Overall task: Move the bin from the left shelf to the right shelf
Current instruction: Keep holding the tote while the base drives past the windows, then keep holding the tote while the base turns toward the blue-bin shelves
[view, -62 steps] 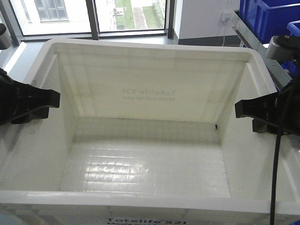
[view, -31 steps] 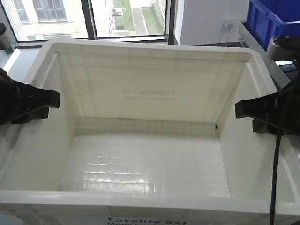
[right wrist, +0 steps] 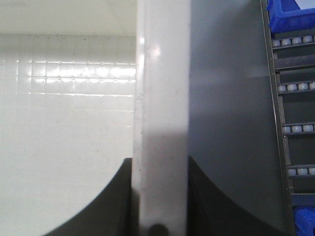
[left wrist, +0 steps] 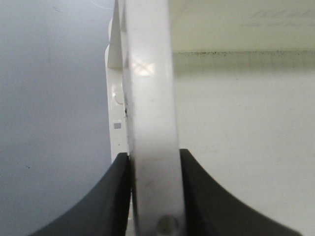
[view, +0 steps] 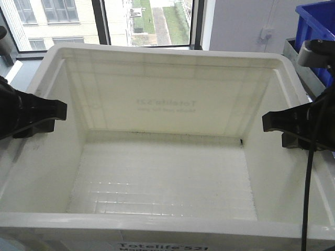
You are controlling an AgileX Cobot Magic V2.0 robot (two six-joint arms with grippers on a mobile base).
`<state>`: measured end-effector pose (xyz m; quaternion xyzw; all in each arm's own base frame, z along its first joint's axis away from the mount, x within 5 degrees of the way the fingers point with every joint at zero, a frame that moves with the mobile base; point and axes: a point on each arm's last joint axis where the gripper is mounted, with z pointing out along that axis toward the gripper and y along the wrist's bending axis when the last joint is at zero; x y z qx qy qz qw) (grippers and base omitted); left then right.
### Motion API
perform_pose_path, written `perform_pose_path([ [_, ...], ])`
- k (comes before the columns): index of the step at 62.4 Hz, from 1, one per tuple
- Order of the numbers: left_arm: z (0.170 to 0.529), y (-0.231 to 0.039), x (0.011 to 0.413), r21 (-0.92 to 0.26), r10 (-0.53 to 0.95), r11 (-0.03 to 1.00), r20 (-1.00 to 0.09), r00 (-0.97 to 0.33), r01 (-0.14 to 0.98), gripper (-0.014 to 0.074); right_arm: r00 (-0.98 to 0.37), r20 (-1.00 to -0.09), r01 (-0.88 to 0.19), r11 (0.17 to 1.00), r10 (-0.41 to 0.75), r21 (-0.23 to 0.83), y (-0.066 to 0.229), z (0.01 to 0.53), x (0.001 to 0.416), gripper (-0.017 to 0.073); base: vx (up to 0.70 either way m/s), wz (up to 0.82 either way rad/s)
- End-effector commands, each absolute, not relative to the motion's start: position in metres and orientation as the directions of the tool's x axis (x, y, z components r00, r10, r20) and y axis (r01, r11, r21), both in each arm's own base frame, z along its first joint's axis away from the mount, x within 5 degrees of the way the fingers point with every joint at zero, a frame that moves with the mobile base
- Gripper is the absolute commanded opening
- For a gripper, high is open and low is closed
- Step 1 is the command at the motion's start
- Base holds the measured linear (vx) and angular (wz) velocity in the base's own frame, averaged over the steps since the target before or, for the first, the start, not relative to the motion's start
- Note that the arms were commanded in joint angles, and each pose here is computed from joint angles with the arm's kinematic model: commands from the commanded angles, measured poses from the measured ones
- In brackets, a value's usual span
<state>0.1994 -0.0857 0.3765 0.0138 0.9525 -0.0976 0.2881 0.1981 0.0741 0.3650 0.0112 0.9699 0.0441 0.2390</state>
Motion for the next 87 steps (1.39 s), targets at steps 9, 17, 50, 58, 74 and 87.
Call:
perform_pose_path([
  [9, 0.3999, -0.0749, 0.1948, -0.111, 0.008, 0.988, -0.672, -0.740, 0.111, 0.0020, -0.808, -0.589, 0.050, 0.998, 0.016, -0.041, 0.0537, 0.3852, 0.1998, -0.0001, 0.31, 0.01],
  [17, 0.3999, -0.0749, 0.1948, -0.111, 0.008, 0.988, -0.672, -0.740, 0.111, 0.0020, -0.808, -0.589, 0.050, 0.998, 0.016, -0.041, 0.0537, 0.3852, 0.1998, -0.0001, 0.30, 0.00],
  [50, 0.3999, -0.0749, 0.1948, -0.111, 0.008, 0.988, -0.672, -0.740, 0.111, 0.0020, -0.808, -0.589, 0.049, 0.998, 0.015, -0.041, 0.0537, 0.3852, 0.1998, -0.0001, 0.26, 0.02],
  [58, 0.3999, -0.0749, 0.1948, -0.111, 0.008, 0.988, -0.672, -0.740, 0.111, 0.0020, -0.808, -0.589, 0.049, 0.998, 0.015, -0.041, 0.0537, 0.3852, 0.1998, -0.0001, 0.22, 0.07],
  [74, 0.3999, -0.0749, 0.1948, -0.111, 0.008, 0.988, -0.672, -0.740, 0.111, 0.0020, -0.808, -0.589, 0.049, 0.998, 0.015, -0.041, 0.0537, 0.3852, 0.1998, -0.0001, 0.21, 0.10],
  [87, 0.3999, -0.0749, 0.1948, -0.111, 0.008, 0.988, -0.672, -0.740, 0.111, 0.0020, -0.808, -0.589, 0.049, 0.998, 0.015, -0.041, 0.0537, 0.3852, 0.1998, -0.0001, 0.20, 0.14],
])
